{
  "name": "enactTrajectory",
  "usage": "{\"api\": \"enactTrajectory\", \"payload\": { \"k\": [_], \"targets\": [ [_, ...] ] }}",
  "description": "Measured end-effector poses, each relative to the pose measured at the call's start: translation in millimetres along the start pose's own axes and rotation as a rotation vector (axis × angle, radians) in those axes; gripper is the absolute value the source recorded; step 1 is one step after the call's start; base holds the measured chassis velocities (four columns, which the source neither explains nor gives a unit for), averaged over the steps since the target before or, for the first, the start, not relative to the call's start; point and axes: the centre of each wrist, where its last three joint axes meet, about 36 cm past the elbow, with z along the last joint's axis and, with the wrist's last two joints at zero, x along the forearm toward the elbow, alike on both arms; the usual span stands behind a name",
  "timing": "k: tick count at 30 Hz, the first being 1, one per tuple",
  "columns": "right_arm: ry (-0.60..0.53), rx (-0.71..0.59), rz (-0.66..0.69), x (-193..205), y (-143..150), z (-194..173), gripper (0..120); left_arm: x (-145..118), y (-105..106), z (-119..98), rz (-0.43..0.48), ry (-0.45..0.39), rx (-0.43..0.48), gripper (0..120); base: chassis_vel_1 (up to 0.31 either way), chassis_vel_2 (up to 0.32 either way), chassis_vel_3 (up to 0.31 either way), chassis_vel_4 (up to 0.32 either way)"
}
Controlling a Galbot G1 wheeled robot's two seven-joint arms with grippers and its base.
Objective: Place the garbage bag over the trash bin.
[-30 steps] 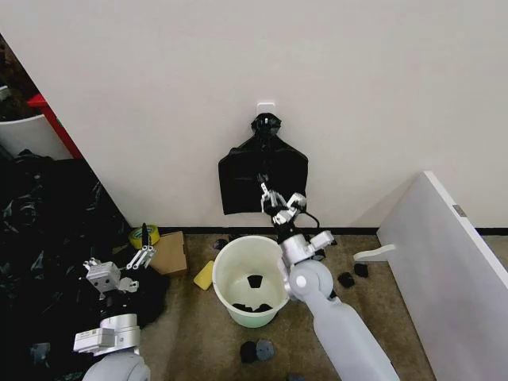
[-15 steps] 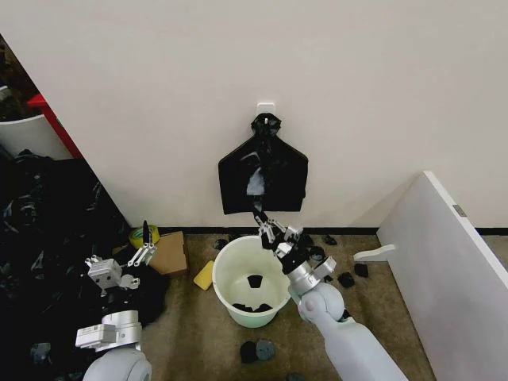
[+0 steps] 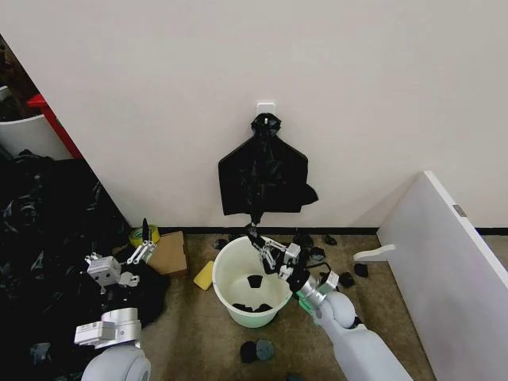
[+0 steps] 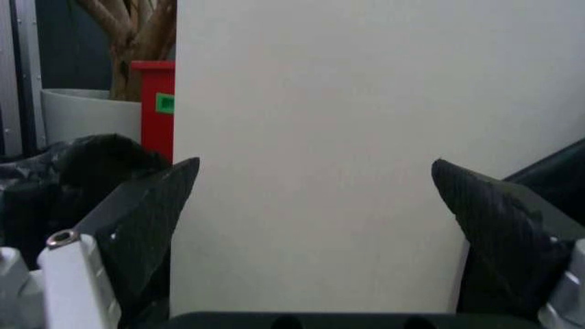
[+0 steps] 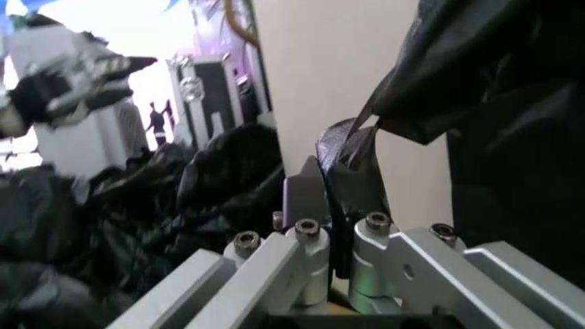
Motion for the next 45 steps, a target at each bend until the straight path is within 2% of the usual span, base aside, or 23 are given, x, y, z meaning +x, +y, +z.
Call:
{"api": "enactTrajectory", "payload": {
  "k": [14, 24, 30, 35, 38, 39, 43, 45],
  "targets": [
    [0.073, 0.035, -0.13, 22.7, -20.1, 10.5, 0, -5.6, -0.4, 1.6, 0.001, 0.005, 0.006, 100, 0.0, 0.0, 0.0, 0.0],
    [0.105, 0.059, -0.177, 32.6, -27.2, 12.0, 0, -5.6, -1.4, -0.2, 0.002, 0.007, 0.008, 100, 0.0, 0.0, 0.0, 0.0],
    [0.1, 0.077, -0.165, 36.5, -30.2, 8.9, 0, -4.7, -2.5, -1.7, 0.0, 0.005, 0.01, 100, 0.0, 0.0, 0.0, 0.0],
    [0.007, 0.116, -0.059, 30.5, -31.4, -12.4, 0, -3.7, -4.0, -4.0, 0.001, 0.0, 0.012, 100, 0.0, 0.0, 0.0, 0.0],
    [-0.042, 0.123, 0.006, 29.6, -25.7, -19.5, 5, -3.7, -4.6, -5.4, 0.001, -0.003, 0.014, 100, 0.0, 0.0, 0.0, 0.0],
    [-0.063, 0.119, 0.026, 31.0, -22.7, -22.4, 12, -3.8, -4.9, -6.0, 0.001, -0.005, 0.015, 100, 0.0, 0.0, 0.0, 0.0],
    [-0.098, 0.124, 0.056, 44.9, -13.9, -33.9, 28, -4.0, -5.1, -7.4, 0.002, -0.009, 0.016, 100, 0.0, 0.0, 0.0, 0.0],
    [-0.102, 0.126, 0.063, 47.5, -12.1, -36.8, 32, -4.1, -5.2, -7.5, 0.002, -0.01, 0.016, 100, 0.0, 0.0, 0.0, 0.0]
  ]
}}
